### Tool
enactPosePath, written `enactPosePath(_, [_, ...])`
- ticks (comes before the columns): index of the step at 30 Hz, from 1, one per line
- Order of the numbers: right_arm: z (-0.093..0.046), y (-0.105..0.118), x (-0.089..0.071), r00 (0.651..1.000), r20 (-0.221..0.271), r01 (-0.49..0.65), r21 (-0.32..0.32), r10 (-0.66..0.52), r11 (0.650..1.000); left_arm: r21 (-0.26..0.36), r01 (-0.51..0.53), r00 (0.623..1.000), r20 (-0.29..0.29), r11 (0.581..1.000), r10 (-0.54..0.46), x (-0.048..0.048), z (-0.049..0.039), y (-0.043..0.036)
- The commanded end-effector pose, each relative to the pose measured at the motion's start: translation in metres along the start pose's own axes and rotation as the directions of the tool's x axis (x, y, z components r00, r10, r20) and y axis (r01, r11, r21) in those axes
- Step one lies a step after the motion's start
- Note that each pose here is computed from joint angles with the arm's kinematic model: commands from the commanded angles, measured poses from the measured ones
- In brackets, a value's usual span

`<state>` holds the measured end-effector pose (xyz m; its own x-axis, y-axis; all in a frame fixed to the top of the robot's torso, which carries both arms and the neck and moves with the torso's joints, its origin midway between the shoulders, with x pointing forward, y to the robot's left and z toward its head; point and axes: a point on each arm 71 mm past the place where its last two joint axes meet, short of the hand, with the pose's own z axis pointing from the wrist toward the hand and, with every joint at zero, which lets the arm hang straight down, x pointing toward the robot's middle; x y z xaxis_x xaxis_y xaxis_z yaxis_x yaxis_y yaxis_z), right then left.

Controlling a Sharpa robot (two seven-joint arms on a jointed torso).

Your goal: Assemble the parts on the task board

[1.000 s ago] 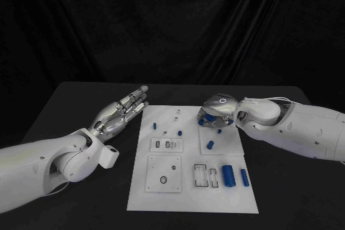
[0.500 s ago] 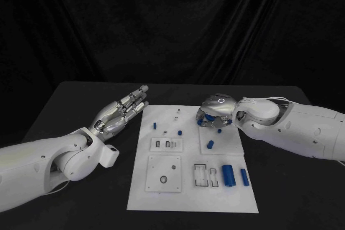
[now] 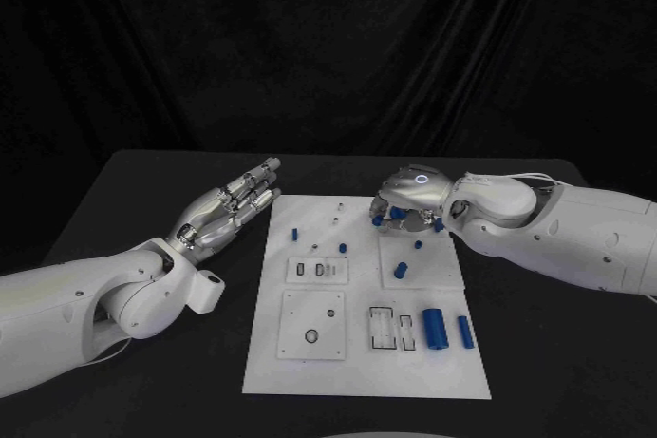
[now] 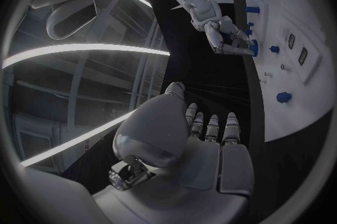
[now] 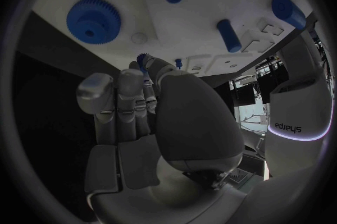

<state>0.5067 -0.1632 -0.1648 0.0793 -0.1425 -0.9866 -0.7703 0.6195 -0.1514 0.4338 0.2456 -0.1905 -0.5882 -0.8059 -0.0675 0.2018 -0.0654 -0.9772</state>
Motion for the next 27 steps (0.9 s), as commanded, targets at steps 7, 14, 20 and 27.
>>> enactPosePath(7, [0.023, -0.005, -0.025, 0.998, 0.042, -0.046, 0.050, 0.044, 0.998, 0.077, 0.010, 1.000, -0.023, 0.997, -0.008, 0.0042, 0.0015, -0.0067])
enactPosePath(14, [0.041, -0.005, -0.029, 0.999, 0.028, -0.040, 0.063, 0.038, 0.997, 0.076, 0.012, 1.000, -0.027, 0.997, -0.010, 0.0053, 0.0033, -0.0059])
enactPosePath(20, [0.057, -0.006, -0.031, 0.999, 0.034, -0.028, 0.077, 0.025, 0.997, 0.075, 0.005, 1.000, -0.021, 0.997, -0.003, 0.0031, 0.0040, -0.0049])
enactPosePath(27, [0.066, -0.006, -0.031, 0.999, 0.026, -0.021, 0.085, 0.019, 0.996, 0.075, 0.004, 1.000, -0.019, 0.997, -0.002, 0.0024, 0.0037, -0.0049])
